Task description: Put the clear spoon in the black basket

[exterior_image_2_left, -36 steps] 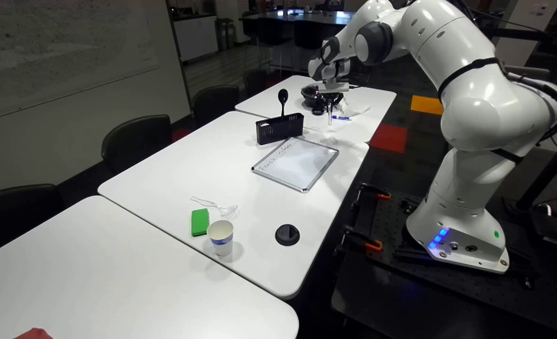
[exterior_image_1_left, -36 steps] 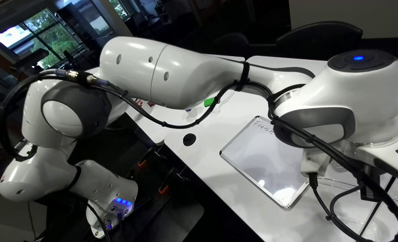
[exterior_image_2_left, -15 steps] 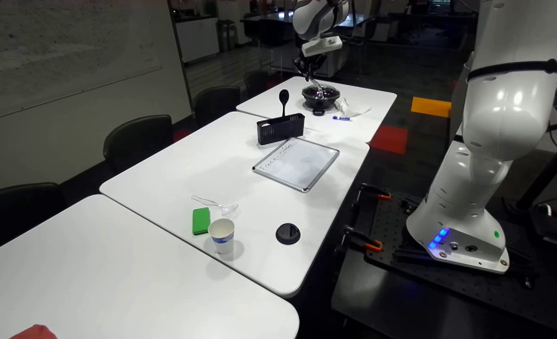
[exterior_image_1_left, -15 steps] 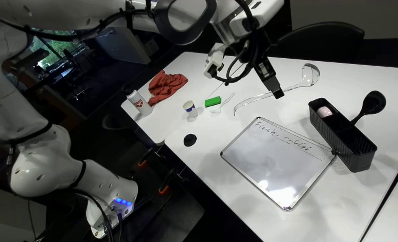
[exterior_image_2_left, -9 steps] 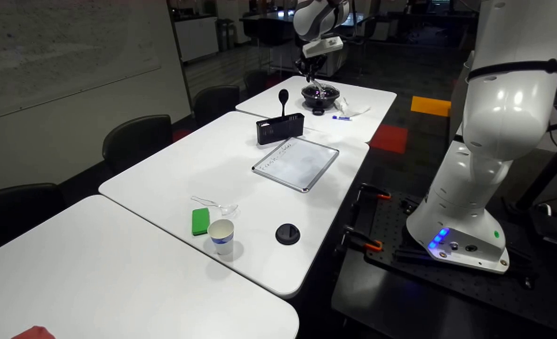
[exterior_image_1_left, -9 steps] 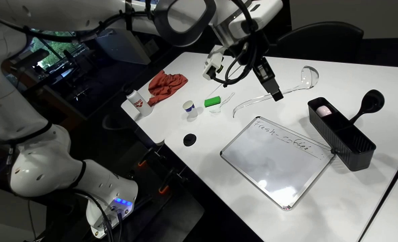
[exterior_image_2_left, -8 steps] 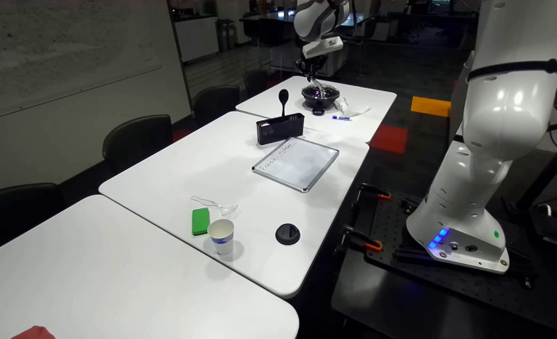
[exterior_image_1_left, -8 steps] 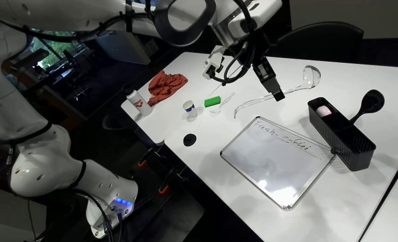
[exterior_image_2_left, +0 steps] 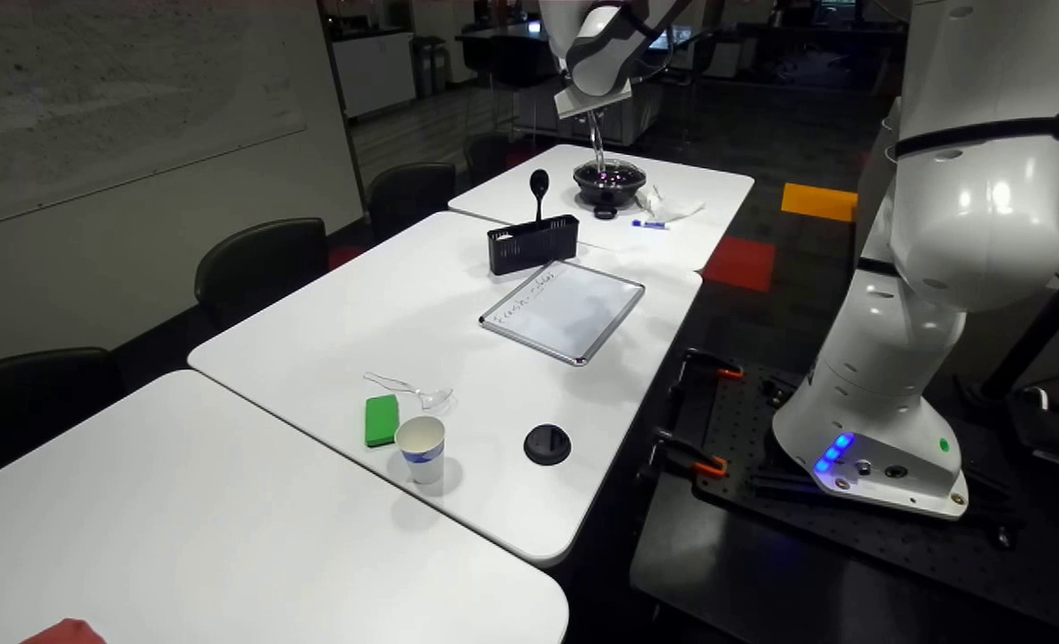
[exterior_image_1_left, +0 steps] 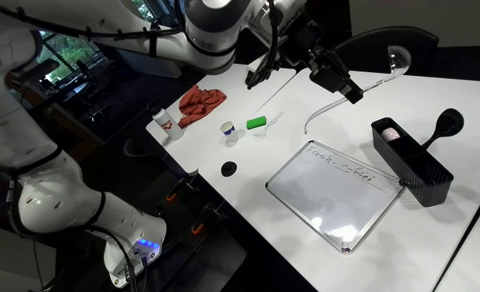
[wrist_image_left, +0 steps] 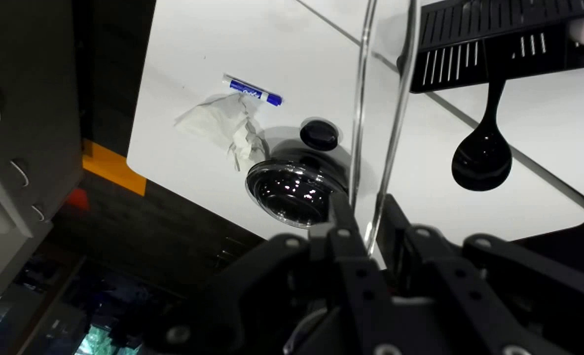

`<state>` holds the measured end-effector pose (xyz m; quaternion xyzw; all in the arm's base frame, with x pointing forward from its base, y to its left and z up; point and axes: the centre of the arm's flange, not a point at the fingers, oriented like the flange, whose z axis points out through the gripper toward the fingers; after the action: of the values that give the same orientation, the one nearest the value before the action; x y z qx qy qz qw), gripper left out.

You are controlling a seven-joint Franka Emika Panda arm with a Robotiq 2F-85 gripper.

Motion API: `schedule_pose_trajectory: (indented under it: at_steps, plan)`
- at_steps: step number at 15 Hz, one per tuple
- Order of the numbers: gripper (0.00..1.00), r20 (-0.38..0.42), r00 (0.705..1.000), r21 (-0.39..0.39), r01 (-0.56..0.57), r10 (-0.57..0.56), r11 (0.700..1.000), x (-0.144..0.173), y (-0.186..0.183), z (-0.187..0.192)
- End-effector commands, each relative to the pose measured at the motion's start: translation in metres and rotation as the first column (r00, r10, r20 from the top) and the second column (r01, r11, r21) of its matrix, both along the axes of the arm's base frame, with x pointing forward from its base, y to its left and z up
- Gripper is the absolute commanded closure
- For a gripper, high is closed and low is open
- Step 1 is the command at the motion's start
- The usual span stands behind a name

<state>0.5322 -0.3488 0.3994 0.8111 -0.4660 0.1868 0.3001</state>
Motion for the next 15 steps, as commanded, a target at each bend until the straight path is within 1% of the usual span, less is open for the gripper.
schedule_pose_trajectory:
  at_steps: [1,3,6,9,11,12,13,15]
  plan:
    - [0.96,0.087,0.994,-0.163,0.085,-0.072,0.983,0.01,0.016,-0.013]
    - [0.96,0.141,0.985,-0.243,0.129,-0.097,0.961,0.017,0.014,-0.019]
    - [0.96,0.236,0.961,-0.337,0.22,-0.144,0.915,0.027,0.005,-0.032]
    - [0.96,0.324,0.93,-0.418,0.306,-0.175,0.855,0.032,-0.006,-0.05]
    - [0.96,0.369,0.911,-0.482,0.358,-0.185,0.8,0.036,-0.014,-0.063]
    - [0.83,0.329,0.929,-0.425,0.307,-0.171,0.852,0.028,-0.008,-0.055]
    - [0.83,0.347,0.921,-0.445,0.328,-0.177,0.833,0.03,-0.011,-0.06]
    - [0.83,0.356,0.917,-0.456,0.339,-0.18,0.823,0.032,-0.014,-0.066]
